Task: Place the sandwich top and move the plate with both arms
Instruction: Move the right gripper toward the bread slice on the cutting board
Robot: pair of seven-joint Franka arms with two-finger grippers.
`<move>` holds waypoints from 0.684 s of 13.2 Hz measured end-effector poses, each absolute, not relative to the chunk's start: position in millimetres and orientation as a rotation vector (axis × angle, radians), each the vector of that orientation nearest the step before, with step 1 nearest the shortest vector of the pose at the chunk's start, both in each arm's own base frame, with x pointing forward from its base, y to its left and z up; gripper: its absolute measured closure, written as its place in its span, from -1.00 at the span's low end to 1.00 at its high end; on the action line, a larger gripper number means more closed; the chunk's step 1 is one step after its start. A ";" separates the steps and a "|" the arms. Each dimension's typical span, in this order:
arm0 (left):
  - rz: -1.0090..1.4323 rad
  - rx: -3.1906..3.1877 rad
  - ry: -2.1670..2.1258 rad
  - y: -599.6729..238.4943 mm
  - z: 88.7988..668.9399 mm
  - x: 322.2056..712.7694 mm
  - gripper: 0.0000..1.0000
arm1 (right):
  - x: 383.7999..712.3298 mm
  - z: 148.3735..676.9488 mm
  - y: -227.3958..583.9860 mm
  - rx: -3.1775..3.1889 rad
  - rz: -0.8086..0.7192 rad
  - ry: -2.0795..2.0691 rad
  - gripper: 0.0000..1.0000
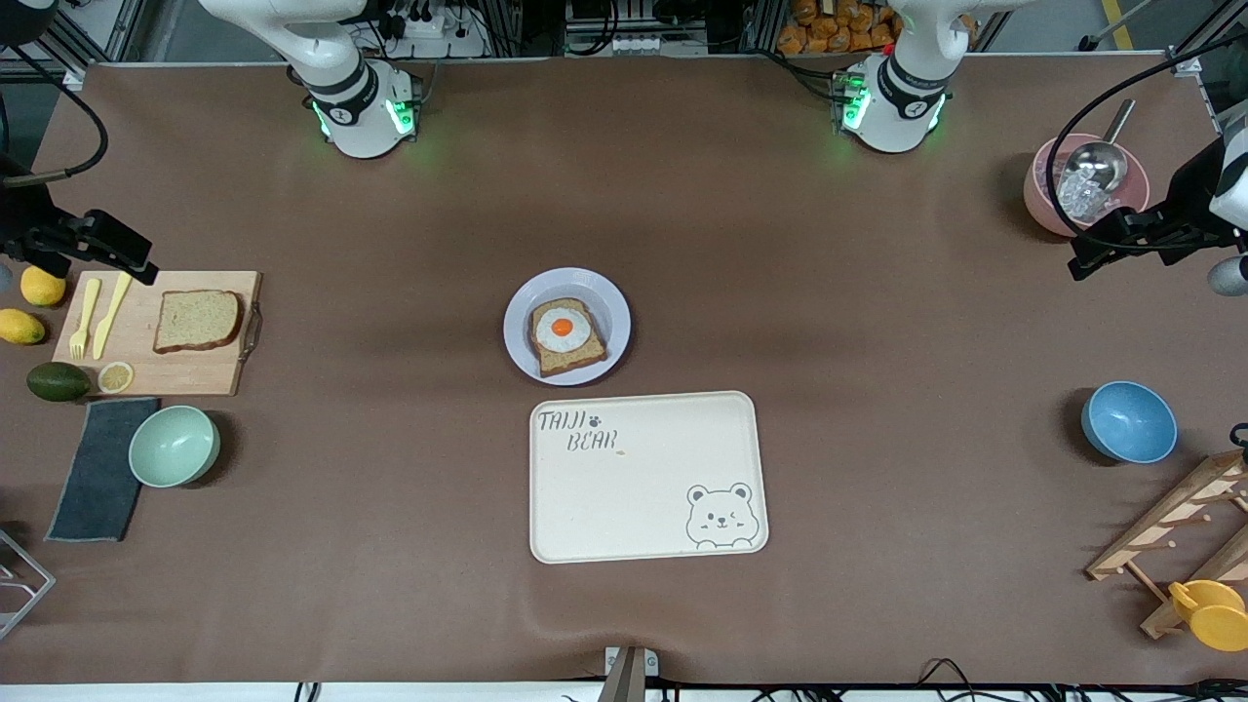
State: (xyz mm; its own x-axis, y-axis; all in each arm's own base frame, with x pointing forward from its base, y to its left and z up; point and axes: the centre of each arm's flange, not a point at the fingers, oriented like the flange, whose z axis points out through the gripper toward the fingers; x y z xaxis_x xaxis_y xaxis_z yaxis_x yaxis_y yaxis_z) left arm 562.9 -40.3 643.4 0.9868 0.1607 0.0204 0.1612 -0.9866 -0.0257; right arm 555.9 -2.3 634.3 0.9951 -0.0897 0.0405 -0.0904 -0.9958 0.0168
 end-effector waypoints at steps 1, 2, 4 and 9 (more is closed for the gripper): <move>-0.028 -3.104 -0.252 -40.1 643.4 562.9 -1.00 | 555.9 634.1 -2.3 3.119 0.061 -0.141 -1.00; -0.028 -3.104 -0.253 -39.9 643.4 562.9 -1.00 | 555.9 633.8 -2.3 3.119 0.060 -0.141 -1.00; -0.028 -3.104 -0.253 -39.7 643.4 563.0 -1.00 | 556.2 631.9 -2.4 3.119 0.054 -0.141 -1.00; -0.015 -3.103 -0.256 -38.7 642.5 562.2 -1.00 | 557.8 616.7 -1.6 3.117 -0.014 -0.138 -1.00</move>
State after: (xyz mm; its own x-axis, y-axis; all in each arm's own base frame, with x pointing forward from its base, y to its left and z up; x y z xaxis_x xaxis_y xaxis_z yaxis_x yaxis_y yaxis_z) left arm 562.2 -38.7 642.5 0.9864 0.1637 0.0122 0.1640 -0.9861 -0.0272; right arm 557.8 -1.6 616.7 0.9960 -0.0887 -0.0079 -0.0885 -0.9958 0.0214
